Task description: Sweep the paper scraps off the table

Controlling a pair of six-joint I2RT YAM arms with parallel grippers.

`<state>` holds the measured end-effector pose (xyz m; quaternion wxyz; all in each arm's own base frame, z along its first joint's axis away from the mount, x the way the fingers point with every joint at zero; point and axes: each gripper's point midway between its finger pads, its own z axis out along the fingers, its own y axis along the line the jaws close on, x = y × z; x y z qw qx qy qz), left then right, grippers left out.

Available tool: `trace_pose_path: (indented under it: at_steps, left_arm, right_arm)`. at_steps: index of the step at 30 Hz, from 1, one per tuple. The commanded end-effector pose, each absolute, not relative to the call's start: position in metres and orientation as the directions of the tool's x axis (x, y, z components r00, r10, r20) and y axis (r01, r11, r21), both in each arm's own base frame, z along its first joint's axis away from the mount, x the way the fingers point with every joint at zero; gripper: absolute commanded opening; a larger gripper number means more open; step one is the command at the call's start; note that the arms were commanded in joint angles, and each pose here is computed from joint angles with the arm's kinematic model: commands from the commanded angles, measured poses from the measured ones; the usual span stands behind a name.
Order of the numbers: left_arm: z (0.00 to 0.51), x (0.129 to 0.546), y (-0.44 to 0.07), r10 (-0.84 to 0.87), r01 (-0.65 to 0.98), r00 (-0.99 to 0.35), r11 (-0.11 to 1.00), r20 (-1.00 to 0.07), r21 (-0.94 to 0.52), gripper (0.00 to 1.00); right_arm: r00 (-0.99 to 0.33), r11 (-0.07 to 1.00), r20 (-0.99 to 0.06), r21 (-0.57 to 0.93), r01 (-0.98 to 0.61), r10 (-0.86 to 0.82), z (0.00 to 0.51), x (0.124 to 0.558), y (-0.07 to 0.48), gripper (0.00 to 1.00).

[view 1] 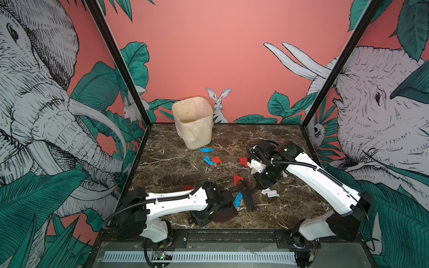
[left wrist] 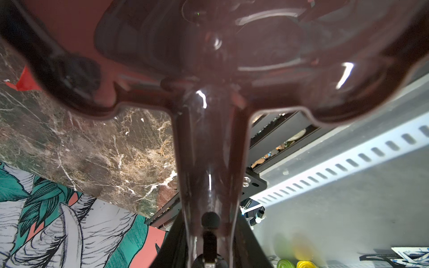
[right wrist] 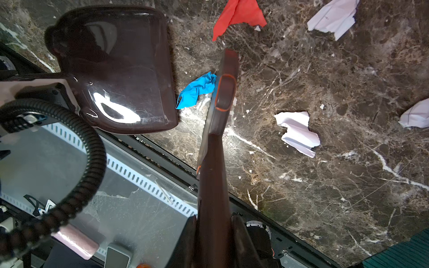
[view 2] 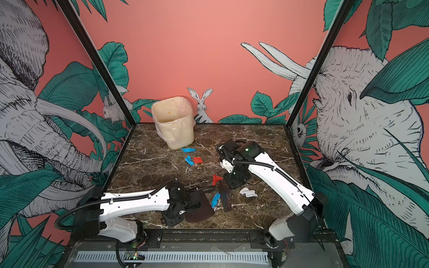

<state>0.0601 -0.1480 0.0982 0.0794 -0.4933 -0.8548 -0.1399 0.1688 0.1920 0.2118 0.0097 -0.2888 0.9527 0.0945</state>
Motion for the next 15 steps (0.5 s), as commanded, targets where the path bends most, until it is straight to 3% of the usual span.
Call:
trace_pose_path:
  at_steps: [1,8,15]
  left_arm:
    - [0.099,0.055,-0.141,0.814,0.861,-0.508,0.484,0.281,0.155,0.0]
    - [0.101,0.053,-0.134,0.806,0.858,-0.514,0.488,0.292,0.162,0.0]
    - [0.099,0.054,-0.139,0.814,0.858,-0.514,0.49,0.272,0.153,0.0]
  right_arm:
    - [-0.817,0.797,-0.117,0.18,-0.577,-0.565,0.219,0.174,0.201,0.0]
    - [-0.799,0.798,-0.091,0.055,-0.6,-0.594,0.222,0.181,0.178,0.0]
    - [-0.795,0.793,-0.076,0.063,-0.606,-0.601,0.218,0.18,0.18,0.0]
